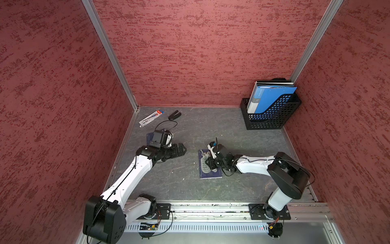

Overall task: Wipe the cover of the book
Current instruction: Wipe the dirt from the cover of the book.

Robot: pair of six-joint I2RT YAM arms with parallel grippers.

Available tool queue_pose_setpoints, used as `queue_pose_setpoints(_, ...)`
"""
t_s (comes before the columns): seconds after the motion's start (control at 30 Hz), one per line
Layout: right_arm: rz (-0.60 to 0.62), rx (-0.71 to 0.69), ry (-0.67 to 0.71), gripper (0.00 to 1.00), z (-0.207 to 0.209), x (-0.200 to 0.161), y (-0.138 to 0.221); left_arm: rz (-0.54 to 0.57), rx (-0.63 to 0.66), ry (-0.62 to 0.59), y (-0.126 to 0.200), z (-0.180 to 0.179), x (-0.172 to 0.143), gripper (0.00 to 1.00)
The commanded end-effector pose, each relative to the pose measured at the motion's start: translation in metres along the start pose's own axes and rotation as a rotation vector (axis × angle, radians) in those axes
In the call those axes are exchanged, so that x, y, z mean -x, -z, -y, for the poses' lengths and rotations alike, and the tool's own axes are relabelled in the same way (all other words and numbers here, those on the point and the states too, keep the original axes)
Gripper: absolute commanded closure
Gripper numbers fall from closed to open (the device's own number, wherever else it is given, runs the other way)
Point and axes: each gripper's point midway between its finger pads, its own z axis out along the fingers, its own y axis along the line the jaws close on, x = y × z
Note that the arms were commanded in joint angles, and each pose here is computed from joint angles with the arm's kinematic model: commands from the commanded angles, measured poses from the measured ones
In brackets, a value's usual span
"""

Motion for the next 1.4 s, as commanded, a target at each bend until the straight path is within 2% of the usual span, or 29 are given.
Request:
queue_pose_setpoints(0.0,-0.174,-0.179,0.005,0.72,0.049,-0.039,-0.019,0.038,-0.015,-0.027,0.012,0.005,0.007,0.00)
queue_pose_setpoints(0.13,-0.181,-0.136,0.025,0.72,0.034,-0.024,-0.033,0.044,-0.017,-0.023,0.014,0.003,0.007,0.00)
queue_pose_setpoints(0.23,-0.192,-0.107,0.045,0.72,0.024,-0.028,-0.031,0.042,-0.016,-0.022,0.013,0.003,0.007,0.00)
queue_pose_setpoints(0.53,-0.307,-0.018,0.073,0.72,0.001,-0.115,0.015,0.047,-0.015,-0.014,0.013,-0.002,0.013,0.00)
queue_pose_setpoints(0.67,-0.290,0.051,0.060,0.73,-0.007,-0.128,0.025,0.044,-0.013,-0.009,0.009,-0.003,0.016,0.00)
queue_pose_setpoints(0.87,-0.213,-0.050,0.089,0.72,0.004,-0.096,0.011,0.030,-0.011,0.001,0.004,-0.004,0.014,0.00)
queue_pose_setpoints(1.13,-0.146,-0.147,0.044,0.72,0.042,-0.040,-0.026,0.042,-0.003,-0.002,0.013,-0.006,0.010,0.00)
queue_pose_setpoints(1.37,-0.141,-0.140,0.099,0.72,0.034,-0.007,-0.047,0.059,0.000,-0.004,0.019,-0.005,0.010,0.00)
